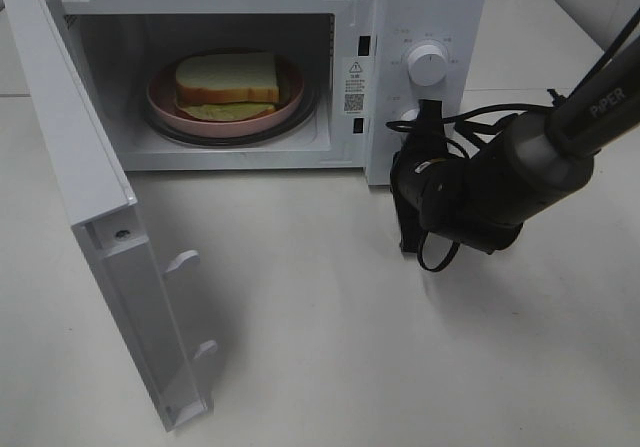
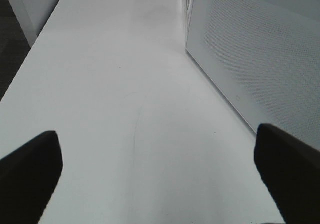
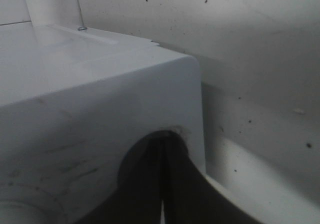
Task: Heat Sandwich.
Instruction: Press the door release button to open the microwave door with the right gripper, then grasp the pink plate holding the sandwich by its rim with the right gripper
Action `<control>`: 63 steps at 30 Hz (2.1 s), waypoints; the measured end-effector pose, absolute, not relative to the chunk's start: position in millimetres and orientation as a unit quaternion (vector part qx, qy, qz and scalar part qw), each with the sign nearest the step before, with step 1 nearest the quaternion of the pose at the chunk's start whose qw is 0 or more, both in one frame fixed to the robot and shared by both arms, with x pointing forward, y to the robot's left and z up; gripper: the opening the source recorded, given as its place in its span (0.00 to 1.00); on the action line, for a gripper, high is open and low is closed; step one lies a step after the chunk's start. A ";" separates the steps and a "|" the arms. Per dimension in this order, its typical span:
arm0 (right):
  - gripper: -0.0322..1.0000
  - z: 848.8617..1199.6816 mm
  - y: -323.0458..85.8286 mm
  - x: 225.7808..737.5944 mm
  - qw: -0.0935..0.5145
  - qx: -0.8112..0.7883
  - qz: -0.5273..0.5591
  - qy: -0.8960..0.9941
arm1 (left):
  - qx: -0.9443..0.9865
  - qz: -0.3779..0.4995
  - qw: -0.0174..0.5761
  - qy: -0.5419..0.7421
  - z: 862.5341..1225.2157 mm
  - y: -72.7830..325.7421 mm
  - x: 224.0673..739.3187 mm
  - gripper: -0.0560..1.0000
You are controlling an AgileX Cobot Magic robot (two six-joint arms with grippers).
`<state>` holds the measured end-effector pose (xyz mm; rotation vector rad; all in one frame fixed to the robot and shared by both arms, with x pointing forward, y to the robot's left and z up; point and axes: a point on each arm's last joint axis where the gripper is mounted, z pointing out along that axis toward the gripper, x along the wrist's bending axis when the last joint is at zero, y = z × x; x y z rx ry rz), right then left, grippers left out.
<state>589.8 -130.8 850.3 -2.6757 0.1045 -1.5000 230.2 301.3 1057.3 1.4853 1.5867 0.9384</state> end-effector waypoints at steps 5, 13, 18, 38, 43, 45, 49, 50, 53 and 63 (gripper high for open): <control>0.04 852.8 -133.7 587.0 0.035 -0.872 -0.488 0.015 | 0.581 0.367 0.377 0.621 1057.3 301.3 230.2 0.99; 0.04 863.3 -137.1 571.9 0.037 -0.871 -0.489 -0.011 | 0.581 0.367 0.377 0.621 1057.3 301.3 230.2 0.99; 0.04 872.0 -133.6 559.1 0.049 -0.876 -0.480 -0.025 | 0.581 0.367 0.377 0.621 1057.3 301.3 230.2 0.99; 0.05 921.3 -131.6 505.8 0.049 -0.871 -0.412 -0.265 | 0.581 0.367 0.377 0.621 1057.3 301.3 230.2 0.99; 0.05 934.6 -130.5 497.4 0.043 -0.842 -0.395 -0.366 | 0.581 0.367 0.377 0.621 1057.3 301.3 230.2 0.99; 0.05 938.7 -130.7 496.4 0.036 -0.829 -0.376 -0.413 | 0.581 0.367 0.377 0.621 1057.3 301.3 230.2 0.99; 0.06 949.1 -128.5 495.9 0.016 -0.793 -0.336 -0.508 | 0.581 0.367 0.377 0.621 1057.3 301.3 230.2 0.99; 0.06 952.8 -127.6 496.3 0.010 -0.781 -0.328 -0.532 | 0.581 0.367 0.377 0.621 1057.3 301.3 230.2 0.99; 0.06 962.3 -125.3 497.8 -0.004 -0.750 -0.307 -0.586 | 0.581 0.367 0.377 0.621 1057.3 301.3 230.2 0.99; 0.07 973.6 -122.9 494.5 -0.029 -0.609 -0.230 -0.758 | 0.581 0.367 0.377 0.621 1057.3 301.3 230.2 0.99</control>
